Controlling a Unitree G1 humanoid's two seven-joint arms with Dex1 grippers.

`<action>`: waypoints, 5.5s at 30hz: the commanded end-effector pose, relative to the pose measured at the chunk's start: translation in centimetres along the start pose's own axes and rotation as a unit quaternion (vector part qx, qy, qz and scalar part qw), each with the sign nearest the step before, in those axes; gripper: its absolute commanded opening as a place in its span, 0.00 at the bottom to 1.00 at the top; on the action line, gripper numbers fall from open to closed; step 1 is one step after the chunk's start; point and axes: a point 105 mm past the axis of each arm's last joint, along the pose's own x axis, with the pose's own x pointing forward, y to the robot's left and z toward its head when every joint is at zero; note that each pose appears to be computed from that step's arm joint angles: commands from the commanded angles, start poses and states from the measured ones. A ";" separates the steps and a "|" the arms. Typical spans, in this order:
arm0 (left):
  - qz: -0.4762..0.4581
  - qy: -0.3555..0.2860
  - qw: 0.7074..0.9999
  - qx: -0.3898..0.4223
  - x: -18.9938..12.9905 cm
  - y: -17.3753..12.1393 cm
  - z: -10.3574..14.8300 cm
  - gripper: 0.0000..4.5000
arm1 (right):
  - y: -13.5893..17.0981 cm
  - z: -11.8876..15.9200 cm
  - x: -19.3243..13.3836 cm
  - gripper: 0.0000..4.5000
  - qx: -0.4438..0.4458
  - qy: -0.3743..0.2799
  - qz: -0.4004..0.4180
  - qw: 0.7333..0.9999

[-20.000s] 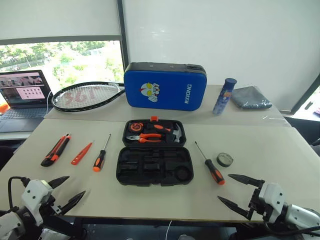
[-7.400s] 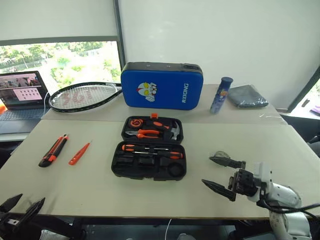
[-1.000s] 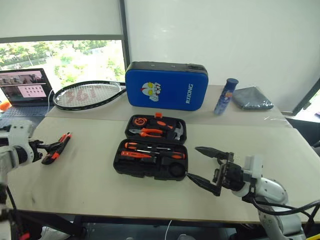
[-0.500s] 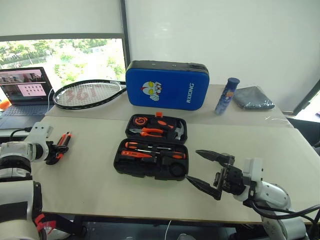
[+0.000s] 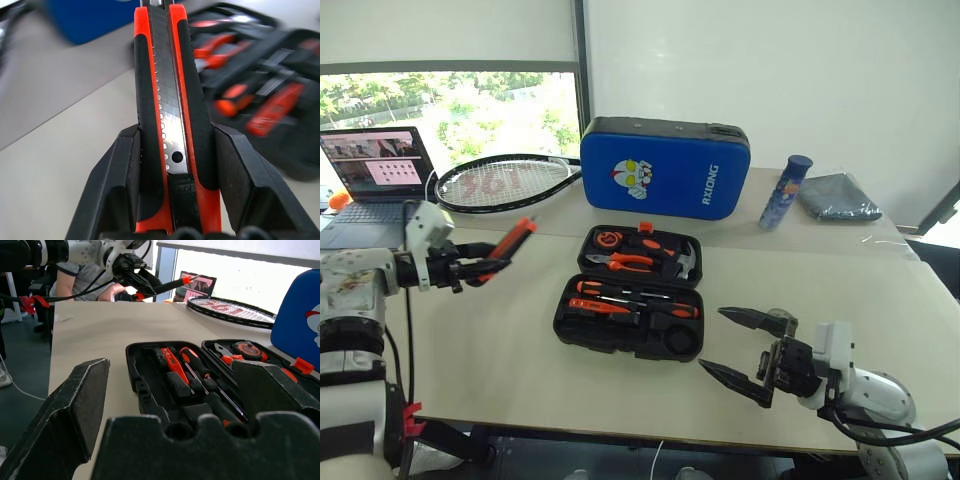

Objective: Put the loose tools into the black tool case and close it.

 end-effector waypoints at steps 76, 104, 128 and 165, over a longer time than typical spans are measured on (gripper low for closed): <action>-0.122 -0.015 0.985 0.122 10.7 -4.0 1.3 0.12 | 1.2 0.1 -1.3 1.00 -0.016 0.013 -0.042 0.999; -0.092 0.106 0.980 0.143 14.3 -4.6 -4.8 0.02 | 0.9 -0.2 -1.0 1.00 -0.028 0.014 -0.052 0.998; -0.073 -0.011 0.989 0.130 13.4 -5.1 -1.5 0.02 | 0.5 -0.3 -2.2 1.00 -0.027 0.027 -0.058 0.998; -0.040 -0.139 0.987 -0.070 0.0 -8.5 -2.2 1.00 | -4.4 -2.4 -10.5 1.00 -0.012 0.231 -0.187 0.955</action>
